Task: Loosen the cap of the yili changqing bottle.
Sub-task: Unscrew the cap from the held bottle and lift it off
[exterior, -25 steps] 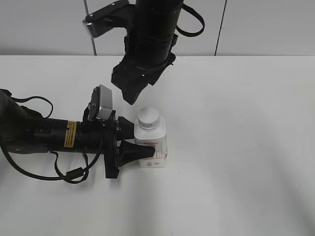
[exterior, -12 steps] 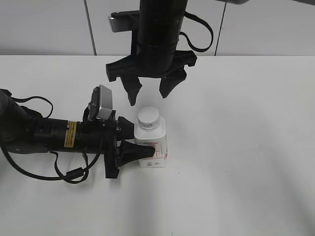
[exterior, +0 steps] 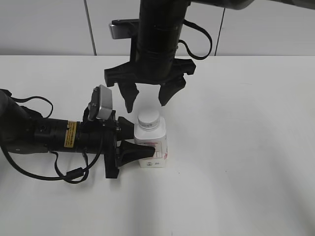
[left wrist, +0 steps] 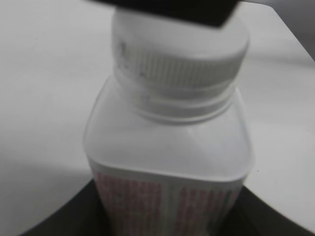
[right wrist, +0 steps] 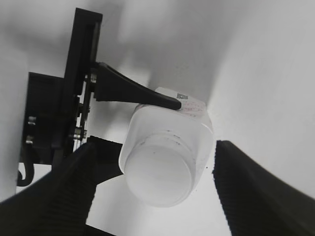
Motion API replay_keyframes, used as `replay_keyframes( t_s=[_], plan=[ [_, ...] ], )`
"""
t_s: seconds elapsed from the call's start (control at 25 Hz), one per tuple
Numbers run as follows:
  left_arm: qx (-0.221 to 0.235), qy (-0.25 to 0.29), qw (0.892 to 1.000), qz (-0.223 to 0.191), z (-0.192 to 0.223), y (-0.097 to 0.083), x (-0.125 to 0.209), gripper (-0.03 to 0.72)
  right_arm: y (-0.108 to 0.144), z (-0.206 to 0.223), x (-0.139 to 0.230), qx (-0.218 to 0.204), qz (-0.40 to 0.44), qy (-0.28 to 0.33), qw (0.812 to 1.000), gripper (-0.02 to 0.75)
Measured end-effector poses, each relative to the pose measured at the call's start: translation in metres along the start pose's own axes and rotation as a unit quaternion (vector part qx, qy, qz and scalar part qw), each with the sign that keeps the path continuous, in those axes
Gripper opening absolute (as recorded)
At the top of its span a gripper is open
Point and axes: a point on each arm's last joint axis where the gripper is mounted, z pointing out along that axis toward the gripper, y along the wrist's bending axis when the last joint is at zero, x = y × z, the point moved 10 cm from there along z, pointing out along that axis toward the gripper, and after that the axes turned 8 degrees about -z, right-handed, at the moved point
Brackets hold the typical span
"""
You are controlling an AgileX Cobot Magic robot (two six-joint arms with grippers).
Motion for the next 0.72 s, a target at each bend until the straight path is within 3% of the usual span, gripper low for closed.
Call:
replay_keyframes(
  t_s=[0.52,0.6,0.72],
  plan=[
    [0.000,0.000,1.000,0.000,0.000,0.000,0.000,0.345,-0.003,0.014,0.015,0.003,0.013,0.030,0.999,0.566],
    [0.000,0.000,1.000,0.000,0.000,0.000,0.000,0.345,-0.003,0.014,0.015,0.003,0.013,0.030,0.999,0.524],
    [0.000,0.000,1.000,0.000,0.000,0.000,0.000,0.344,-0.002,0.014,0.015,0.001,0.016,0.029,0.999,0.381]
  ],
)
